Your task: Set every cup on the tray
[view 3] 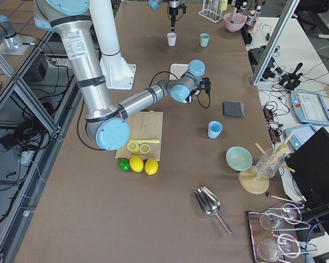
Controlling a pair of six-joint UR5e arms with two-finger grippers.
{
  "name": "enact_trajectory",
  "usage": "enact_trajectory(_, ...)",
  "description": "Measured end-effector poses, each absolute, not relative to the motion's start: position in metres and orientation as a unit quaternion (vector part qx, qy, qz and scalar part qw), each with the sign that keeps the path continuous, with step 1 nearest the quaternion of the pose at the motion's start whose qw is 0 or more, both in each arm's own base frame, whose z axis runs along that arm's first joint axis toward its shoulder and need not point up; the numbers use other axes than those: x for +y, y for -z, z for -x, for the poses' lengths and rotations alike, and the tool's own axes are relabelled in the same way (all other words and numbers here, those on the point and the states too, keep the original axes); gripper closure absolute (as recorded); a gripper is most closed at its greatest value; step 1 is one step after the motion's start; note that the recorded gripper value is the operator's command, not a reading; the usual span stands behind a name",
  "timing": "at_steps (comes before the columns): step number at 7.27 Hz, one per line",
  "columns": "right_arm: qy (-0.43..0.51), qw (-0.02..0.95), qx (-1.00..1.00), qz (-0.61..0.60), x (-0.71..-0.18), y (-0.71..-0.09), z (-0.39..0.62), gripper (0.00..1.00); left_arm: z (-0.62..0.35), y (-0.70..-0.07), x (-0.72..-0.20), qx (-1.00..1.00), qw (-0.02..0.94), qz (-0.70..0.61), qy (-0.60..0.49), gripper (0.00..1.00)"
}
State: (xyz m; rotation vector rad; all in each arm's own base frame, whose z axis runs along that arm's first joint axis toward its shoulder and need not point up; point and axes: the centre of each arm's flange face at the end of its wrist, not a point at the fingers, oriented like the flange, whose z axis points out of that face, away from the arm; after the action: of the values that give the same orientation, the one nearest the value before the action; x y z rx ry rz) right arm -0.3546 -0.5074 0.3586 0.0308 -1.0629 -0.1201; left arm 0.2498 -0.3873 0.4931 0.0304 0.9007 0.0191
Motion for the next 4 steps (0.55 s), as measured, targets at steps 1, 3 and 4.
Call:
enact_trajectory(1, 0.053, 0.859, -0.509, -0.012, -0.500, -0.339, 0.380, 1.00, -0.262, -0.493, -0.383, 0.432, 0.902, -0.011, -0.010, 0.70)
enact_trajectory(3, 0.042, 0.865, -0.501, -0.005, -0.485, -0.302, 0.429, 1.00, -0.282, -0.496, -0.376, 0.428, 0.904, -0.013, -0.004, 1.00)
enact_trajectory(4, 0.041, 0.871, -0.490, -0.004, -0.477, -0.289, 0.449, 1.00, -0.288, -0.499, -0.376, 0.430, 0.903, -0.014, -0.002, 1.00)
